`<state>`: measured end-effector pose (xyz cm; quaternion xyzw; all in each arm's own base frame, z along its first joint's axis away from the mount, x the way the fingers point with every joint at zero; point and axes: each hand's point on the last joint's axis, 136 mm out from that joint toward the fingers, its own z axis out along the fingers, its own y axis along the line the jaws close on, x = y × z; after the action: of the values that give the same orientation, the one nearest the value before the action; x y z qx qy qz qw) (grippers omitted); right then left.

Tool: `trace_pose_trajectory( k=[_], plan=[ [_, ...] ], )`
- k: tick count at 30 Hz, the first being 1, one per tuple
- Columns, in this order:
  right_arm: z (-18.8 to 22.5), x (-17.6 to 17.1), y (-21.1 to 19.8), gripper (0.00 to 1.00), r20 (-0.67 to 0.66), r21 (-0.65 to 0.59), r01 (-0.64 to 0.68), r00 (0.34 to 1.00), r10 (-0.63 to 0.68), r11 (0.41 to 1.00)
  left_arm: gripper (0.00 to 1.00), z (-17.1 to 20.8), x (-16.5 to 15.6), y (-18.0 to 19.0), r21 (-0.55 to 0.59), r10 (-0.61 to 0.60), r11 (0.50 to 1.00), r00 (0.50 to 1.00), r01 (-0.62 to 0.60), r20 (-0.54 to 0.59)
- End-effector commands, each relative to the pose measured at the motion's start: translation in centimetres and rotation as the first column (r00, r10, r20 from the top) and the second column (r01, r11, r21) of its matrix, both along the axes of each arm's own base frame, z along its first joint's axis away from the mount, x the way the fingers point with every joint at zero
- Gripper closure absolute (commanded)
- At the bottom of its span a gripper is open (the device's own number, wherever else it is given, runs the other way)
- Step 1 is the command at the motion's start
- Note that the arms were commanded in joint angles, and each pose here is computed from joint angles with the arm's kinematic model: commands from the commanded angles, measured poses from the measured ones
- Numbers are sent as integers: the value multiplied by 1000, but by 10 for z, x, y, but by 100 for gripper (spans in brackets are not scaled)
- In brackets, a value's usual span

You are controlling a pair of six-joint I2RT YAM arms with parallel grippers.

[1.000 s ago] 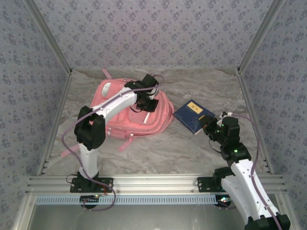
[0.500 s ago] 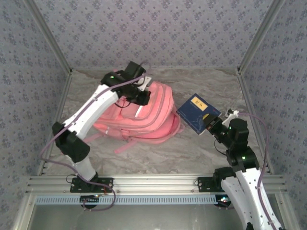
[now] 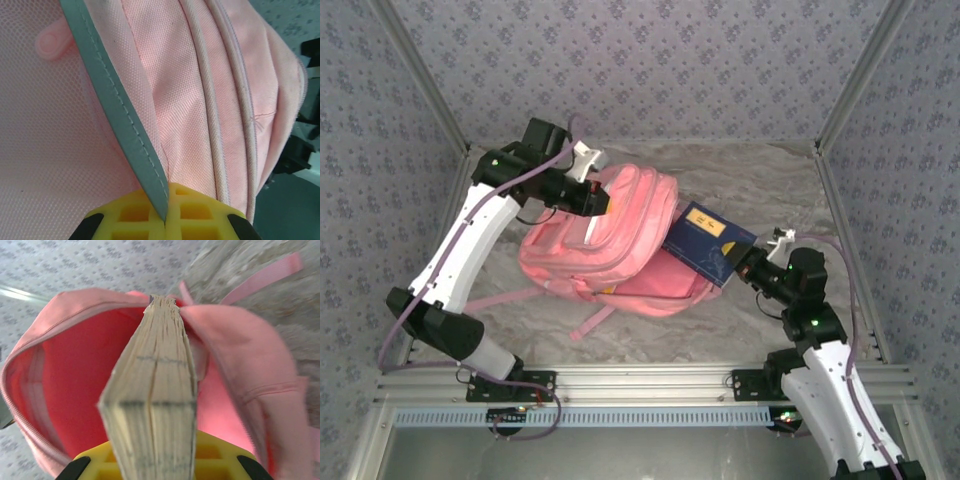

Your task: Pack books, pencil case, and school supplies into a backpack

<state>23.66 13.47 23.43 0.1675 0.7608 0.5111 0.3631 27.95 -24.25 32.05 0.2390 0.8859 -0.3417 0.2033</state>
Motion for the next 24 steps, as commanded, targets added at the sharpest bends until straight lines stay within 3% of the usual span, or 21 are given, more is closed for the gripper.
trace_pose_trajectory(
  k=[1,11,21,24],
  plan=[
    [36,-10,26,100,124,76,-140,984,130,987,100,72,-20,-17,-232,-110,961,979,148,171],
    [24,-4,81,100,131,-17,-207,970,207,978,100,82,-25,-22,-304,-137,936,979,178,152],
    [16,47,142,100,156,-120,-161,971,179,980,100,84,-29,-23,-341,-139,923,981,179,139],
    [-1,68,168,100,108,-146,-153,980,170,977,100,84,-30,-23,-353,-131,920,983,169,129]
  ],
)
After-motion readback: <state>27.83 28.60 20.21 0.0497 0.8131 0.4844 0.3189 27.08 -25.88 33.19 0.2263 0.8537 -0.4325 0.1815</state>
